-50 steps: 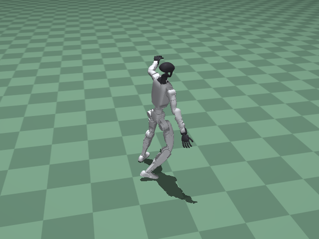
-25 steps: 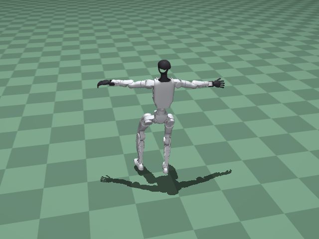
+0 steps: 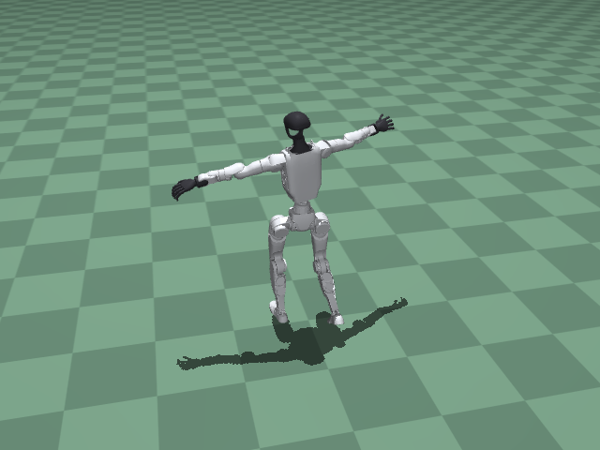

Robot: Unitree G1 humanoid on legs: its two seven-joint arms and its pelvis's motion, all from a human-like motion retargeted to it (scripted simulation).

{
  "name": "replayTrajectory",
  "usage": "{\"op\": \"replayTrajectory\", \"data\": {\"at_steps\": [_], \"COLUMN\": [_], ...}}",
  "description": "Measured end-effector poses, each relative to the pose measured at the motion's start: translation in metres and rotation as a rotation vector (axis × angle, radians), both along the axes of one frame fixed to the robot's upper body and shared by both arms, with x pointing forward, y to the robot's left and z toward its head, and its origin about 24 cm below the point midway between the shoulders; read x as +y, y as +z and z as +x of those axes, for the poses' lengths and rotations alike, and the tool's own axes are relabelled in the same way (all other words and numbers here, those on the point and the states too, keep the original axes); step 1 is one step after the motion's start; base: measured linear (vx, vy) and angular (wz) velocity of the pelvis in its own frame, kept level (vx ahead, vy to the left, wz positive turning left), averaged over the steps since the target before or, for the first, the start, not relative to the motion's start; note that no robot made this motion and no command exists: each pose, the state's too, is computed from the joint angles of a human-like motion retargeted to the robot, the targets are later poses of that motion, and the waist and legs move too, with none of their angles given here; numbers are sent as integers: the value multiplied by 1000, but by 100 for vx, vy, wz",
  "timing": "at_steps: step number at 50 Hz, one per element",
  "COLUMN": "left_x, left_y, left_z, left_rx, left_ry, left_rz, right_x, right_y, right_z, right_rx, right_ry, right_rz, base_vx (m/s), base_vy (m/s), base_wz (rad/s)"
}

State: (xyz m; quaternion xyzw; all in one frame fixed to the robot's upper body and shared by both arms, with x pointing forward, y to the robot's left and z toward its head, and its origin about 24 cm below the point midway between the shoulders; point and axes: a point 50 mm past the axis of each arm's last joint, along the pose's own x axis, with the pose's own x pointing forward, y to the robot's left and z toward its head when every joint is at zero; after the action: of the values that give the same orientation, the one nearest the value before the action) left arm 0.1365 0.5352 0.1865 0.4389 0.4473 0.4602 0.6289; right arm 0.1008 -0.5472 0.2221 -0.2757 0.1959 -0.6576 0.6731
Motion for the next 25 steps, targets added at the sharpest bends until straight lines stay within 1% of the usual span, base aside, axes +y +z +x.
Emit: {"op": "replayTrajectory", "data": {"at_steps": [3,5,7,10,12,15,17,20,23,25], "left_x": [-5,-8,-8,-4,-2,-3,-5,-6,-3,0], "left_y": [-34,-50,-48,-15,7,14,2,-14,-8,6], "left_z": [-4,-8,-5,5,10,15,17,14,8,5], "left_rx": [35,48,31,6,59,166,196,175,119,76], "left_ry": [10,14,2,-33,-59,-94,-112,-112,-107,-113], "left_rz": [-82,-146,-146,-47,43,134,114,-9,-91,-77], "right_x": [5,8,10,14,15,18,21,30,33,26], "right_y": [-23,-25,-14,7,13,-11,-53,-117,-135,-118], "right_z": [14,24,34,47,52,54,48,31,20,20], "right_rx": [11,-7,-50,-100,-54,123,249,340,372,389], "right_ry": [47,91,118,144,158,151,135,123,144,165], "right_rz": [49,51,19,-37,-74,-102,-32,202,338,296], "base_vx": [-114,-124,-136,-145,-139,-126,-117,-119,-130,-139], "base_vy": [-21,-29,-32,-26,-13,-5,2,12,19,20], "base_wz": [-119,-28,46,99,93,71,61,33,-19,-49]}}
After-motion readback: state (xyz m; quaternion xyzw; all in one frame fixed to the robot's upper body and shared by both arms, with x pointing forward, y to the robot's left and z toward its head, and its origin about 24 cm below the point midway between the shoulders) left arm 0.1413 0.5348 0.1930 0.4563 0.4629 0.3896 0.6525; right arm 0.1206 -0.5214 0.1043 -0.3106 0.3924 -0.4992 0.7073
